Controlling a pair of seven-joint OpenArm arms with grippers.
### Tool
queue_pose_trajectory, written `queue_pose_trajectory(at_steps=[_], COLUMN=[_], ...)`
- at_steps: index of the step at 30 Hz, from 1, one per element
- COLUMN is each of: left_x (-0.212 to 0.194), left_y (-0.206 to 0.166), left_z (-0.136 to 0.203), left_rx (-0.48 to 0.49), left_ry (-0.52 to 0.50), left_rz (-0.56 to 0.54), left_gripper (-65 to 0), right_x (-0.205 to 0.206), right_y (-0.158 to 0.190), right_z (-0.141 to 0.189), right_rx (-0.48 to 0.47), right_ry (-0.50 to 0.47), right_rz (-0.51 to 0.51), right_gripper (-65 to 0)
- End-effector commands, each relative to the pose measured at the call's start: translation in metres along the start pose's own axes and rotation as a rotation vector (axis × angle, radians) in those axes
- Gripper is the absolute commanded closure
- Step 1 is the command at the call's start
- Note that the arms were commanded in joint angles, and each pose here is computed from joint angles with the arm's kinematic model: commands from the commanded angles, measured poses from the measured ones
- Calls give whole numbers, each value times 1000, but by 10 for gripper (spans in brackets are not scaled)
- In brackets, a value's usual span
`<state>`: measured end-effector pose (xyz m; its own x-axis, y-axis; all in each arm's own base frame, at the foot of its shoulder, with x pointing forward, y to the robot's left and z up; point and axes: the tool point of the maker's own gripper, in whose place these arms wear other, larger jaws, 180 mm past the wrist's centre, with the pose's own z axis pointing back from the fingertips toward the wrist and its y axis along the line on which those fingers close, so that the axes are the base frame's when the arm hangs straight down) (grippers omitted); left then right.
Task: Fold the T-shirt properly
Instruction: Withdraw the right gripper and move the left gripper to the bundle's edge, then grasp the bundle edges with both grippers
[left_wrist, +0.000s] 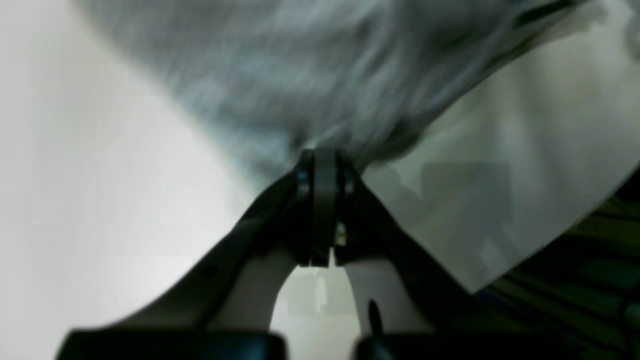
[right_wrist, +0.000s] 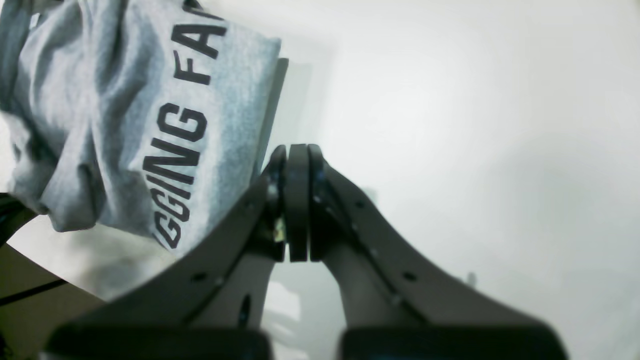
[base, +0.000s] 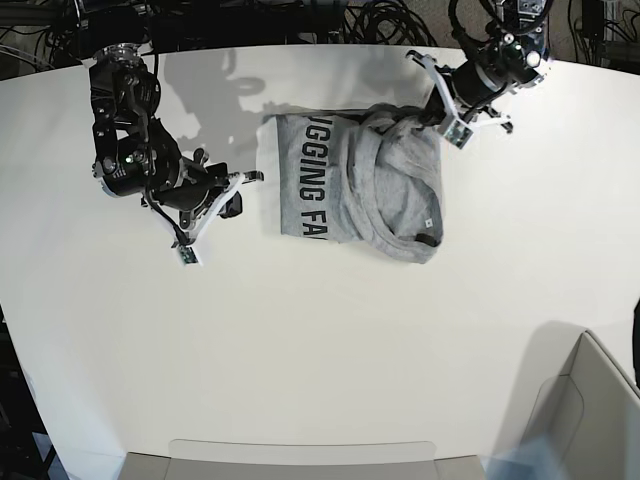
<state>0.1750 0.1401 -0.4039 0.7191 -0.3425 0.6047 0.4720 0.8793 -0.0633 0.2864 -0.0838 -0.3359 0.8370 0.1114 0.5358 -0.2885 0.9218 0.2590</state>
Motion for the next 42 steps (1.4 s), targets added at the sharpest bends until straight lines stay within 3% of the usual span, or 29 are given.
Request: queue_pose_trajectory(at_steps=[1, 5, 9, 13, 17, 23, 31, 37, 42], left_x=[7, 17, 52, 100, 118, 133, 109, 96, 75], left_y=[13, 29, 7, -41, -93, -114, -93, -38, -15], left_z=[10, 32, 35, 13, 3, -7, -33, -27, -20], left_rx=[40, 110, 98, -43, -187, -264, -241, -99, -36], left_ry=[-59, -131, -280, -369, -388, -399, -298, -278, -242], left_rz=[7, 17, 73, 42, 4, -82, -79, -14, 28], left_gripper=[0, 0, 0, 0, 0, 0, 0, 0, 0], right_x=[13, 13, 12, 13, 11, 7, 6, 7, 7], right_y=[0, 0, 1, 4, 5, 4, 2, 3, 2], right_z=[5, 5, 5, 4, 3, 3, 3, 3, 3], right_rx=[-1, -1, 1, 10, 12, 9, 6, 7, 6], right_ry=[-44, -43, -43, -46, -40, -32, -30, -32, -31], right_rz=[15, 14, 15, 10, 7, 6, 7, 7, 7], right_gripper=[0, 0, 0, 0, 0, 0, 0, 0, 0])
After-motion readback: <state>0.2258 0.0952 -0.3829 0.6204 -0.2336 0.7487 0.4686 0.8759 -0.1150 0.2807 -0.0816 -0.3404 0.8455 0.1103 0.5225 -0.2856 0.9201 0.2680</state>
